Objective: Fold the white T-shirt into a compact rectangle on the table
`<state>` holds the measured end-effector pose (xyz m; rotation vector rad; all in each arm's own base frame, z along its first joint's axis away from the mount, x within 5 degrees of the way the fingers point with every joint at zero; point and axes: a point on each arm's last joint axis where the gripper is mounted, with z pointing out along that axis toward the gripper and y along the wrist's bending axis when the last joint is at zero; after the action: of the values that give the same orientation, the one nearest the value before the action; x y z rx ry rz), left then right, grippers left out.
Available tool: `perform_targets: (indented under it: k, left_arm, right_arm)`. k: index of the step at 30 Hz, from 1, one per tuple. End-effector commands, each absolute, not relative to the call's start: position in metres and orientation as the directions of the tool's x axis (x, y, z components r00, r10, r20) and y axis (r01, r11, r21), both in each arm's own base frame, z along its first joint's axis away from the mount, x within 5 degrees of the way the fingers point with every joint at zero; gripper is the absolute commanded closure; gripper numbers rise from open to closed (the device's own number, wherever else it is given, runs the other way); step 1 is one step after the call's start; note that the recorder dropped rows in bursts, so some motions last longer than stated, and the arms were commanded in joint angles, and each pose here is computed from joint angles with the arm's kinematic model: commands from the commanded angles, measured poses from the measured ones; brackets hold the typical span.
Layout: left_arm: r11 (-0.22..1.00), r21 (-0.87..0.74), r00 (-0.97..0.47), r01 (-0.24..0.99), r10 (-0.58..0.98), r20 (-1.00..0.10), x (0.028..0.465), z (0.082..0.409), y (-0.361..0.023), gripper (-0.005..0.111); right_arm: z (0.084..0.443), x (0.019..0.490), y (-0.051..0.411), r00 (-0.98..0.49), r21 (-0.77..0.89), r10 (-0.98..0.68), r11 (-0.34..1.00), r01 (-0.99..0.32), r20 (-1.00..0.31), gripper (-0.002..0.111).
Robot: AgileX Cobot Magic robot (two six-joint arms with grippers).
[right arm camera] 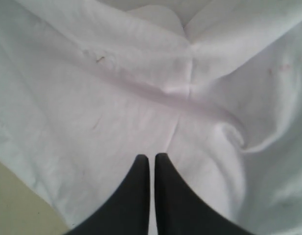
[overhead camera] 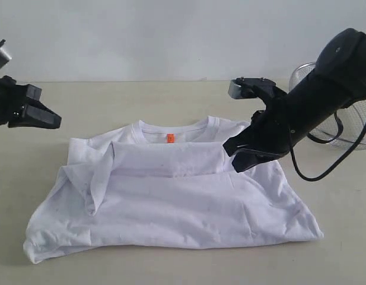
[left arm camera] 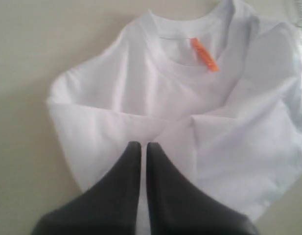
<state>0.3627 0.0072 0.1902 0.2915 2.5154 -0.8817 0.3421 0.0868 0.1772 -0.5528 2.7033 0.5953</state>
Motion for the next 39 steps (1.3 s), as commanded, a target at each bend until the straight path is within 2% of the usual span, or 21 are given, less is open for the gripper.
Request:
perform_targets:
  k: [1, 7, 9, 10, 14, 17, 20, 24, 31, 34, 39]
  left_arm:
    - [0.593, -0.693, -0.873, 0.410, 0.037, -0.486, 0.366, 0.176, -0.009, 0.102]
    - [0.617, -0.703, -0.903, 0.355, 0.033, -0.428, 0.375, 0.136, -0.020, 0.101]
    - [0.625, -0.694, -0.902, 0.358, 0.040, -0.429, 0.377, 0.129, -0.021, 0.094]
    - [0.628, -0.691, -0.903, 0.358, 0.045, -0.427, 0.378, 0.126, -0.021, 0.090]
    - [0.652, -0.674, -0.908, 0.347, 0.052, -0.417, 0.380, 0.115, -0.025, 0.056]
    - [0.668, -0.659, -0.909, 0.344, 0.061, -0.413, 0.381, 0.109, -0.031, 0.041]
    - [0.662, -0.658, -0.908, 0.359, 0.084, -0.411, 0.380, 0.107, -0.041, 0.045]
    - [0.645, -0.660, -0.904, 0.385, 0.118, -0.412, 0.378, 0.108, -0.055, 0.058]
    - [0.550, -0.702, -0.886, 0.453, 0.191, -0.423, 0.370, 0.112, -0.078, 0.085]
    - [0.484, -0.719, -0.864, 0.500, 0.226, -0.449, 0.366, 0.118, -0.083, 0.103]
    - [0.379, -0.720, -0.813, 0.582, 0.288, -0.506, 0.357, 0.142, -0.087, 0.102]
  right_arm:
    - [0.178, 0.342, 0.086, -0.871, 0.323, -0.302, 0.840, -0.435, -0.388, 0.108]
    - [0.178, 0.341, 0.086, -0.874, 0.332, -0.306, 0.836, -0.437, -0.379, 0.108]
    - [0.178, 0.341, 0.086, -0.874, 0.332, -0.306, 0.836, -0.437, -0.379, 0.108]
    - [0.178, 0.341, 0.086, -0.874, 0.332, -0.306, 0.836, -0.437, -0.379, 0.108]
    - [0.178, 0.340, 0.086, -0.874, 0.334, -0.306, 0.835, -0.437, -0.378, 0.108]
    - [0.178, 0.340, 0.087, -0.876, 0.337, -0.304, 0.836, -0.434, -0.374, 0.108]
    - [0.178, 0.340, 0.087, -0.876, 0.337, -0.304, 0.836, -0.434, -0.374, 0.108]
    - [0.178, 0.341, 0.086, -0.875, 0.333, -0.302, 0.838, -0.433, -0.378, 0.108]
    - [0.178, 0.341, 0.086, -0.874, 0.330, -0.300, 0.839, -0.432, -0.382, 0.108]
    - [0.178, 0.341, 0.086, -0.874, 0.329, -0.299, 0.840, -0.432, -0.383, 0.108]
    - [0.178, 0.343, 0.086, -0.870, 0.318, -0.293, 0.846, -0.429, -0.396, 0.108]
